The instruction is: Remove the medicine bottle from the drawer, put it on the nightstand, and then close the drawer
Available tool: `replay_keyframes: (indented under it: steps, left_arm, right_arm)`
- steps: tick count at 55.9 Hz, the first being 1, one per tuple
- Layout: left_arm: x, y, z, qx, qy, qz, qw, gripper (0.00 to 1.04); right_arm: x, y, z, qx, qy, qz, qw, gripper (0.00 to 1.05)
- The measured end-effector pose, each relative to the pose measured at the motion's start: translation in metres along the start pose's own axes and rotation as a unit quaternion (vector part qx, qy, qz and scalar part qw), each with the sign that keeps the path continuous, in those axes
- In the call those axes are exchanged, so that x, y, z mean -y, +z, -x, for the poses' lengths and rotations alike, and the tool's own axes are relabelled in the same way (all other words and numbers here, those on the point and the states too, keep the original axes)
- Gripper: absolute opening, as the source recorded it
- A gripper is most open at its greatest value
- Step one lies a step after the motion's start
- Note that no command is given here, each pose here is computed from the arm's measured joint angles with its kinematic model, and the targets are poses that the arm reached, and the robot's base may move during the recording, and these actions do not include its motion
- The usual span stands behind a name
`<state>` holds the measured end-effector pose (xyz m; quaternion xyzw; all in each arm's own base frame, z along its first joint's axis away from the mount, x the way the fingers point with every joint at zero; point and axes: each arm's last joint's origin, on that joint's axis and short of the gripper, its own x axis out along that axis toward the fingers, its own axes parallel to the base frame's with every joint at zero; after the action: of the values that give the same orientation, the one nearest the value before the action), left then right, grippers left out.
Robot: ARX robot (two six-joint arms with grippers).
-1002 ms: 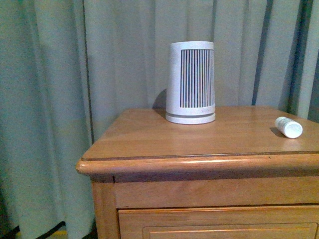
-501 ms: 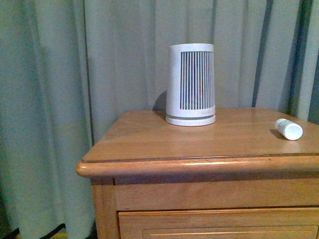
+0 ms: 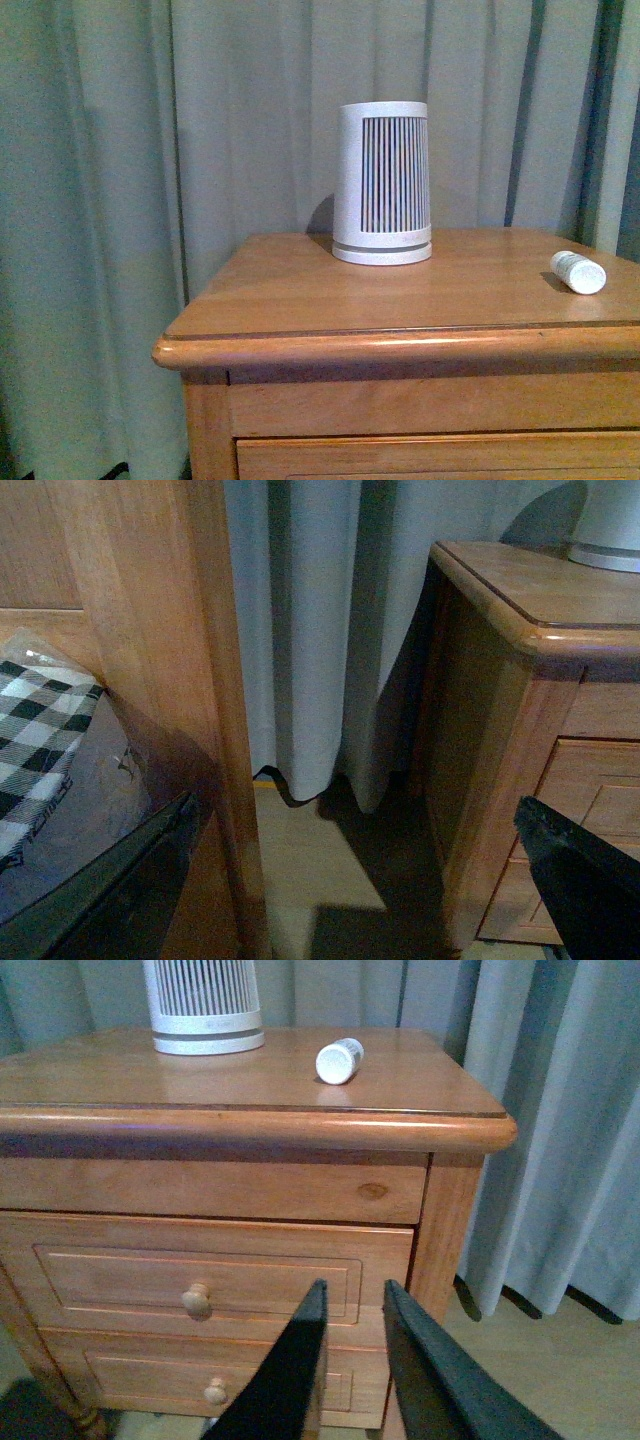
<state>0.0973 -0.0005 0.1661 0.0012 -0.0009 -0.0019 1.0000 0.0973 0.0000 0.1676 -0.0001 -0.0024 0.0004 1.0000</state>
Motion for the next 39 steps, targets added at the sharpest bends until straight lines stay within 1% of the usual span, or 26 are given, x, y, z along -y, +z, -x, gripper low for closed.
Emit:
replay_keyframes:
  steps: [2, 9, 14, 15, 17, 26, 39]
  left_arm:
    - [0.0, 0.0, 0.0, 0.0, 0.0, 0.0, 1.0, 0.98]
    - [0.0, 0.0, 0.0, 0.0, 0.0, 0.0, 1.0, 0.98]
    - [0.0, 0.0, 0.0, 0.0, 0.0, 0.0, 1.0, 0.98]
    - [0.0, 0.0, 0.0, 0.0, 0.0, 0.0, 1.0, 0.98]
    - [0.0, 0.0, 0.0, 0.0, 0.0, 0.0, 1.0, 0.98]
    - [0.0, 0.0, 0.0, 0.0, 0.0, 0.0, 1.0, 0.98]
    - [0.0, 0.0, 0.0, 0.0, 0.0, 0.0, 1.0, 0.98]
  right_arm:
    - [0.0, 0.0, 0.0, 0.0, 0.0, 0.0, 1.0, 0.31]
    - [0.0, 0.0, 0.0, 0.0, 0.0, 0.0, 1.0, 0.49]
    - [0.0, 0.0, 0.0, 0.0, 0.0, 0.0, 1.0, 0.66]
    - [0.0, 0.0, 0.0, 0.0, 0.0, 0.0, 1.0, 0.68]
    - [0.0, 0.0, 0.0, 0.0, 0.0, 0.0, 1.0, 0.75]
    - [0.0, 0.0, 0.0, 0.0, 0.0, 0.0, 1.0, 0.99]
    - [0.0, 0.0, 0.0, 0.0, 0.0, 0.0, 1.0, 0.98]
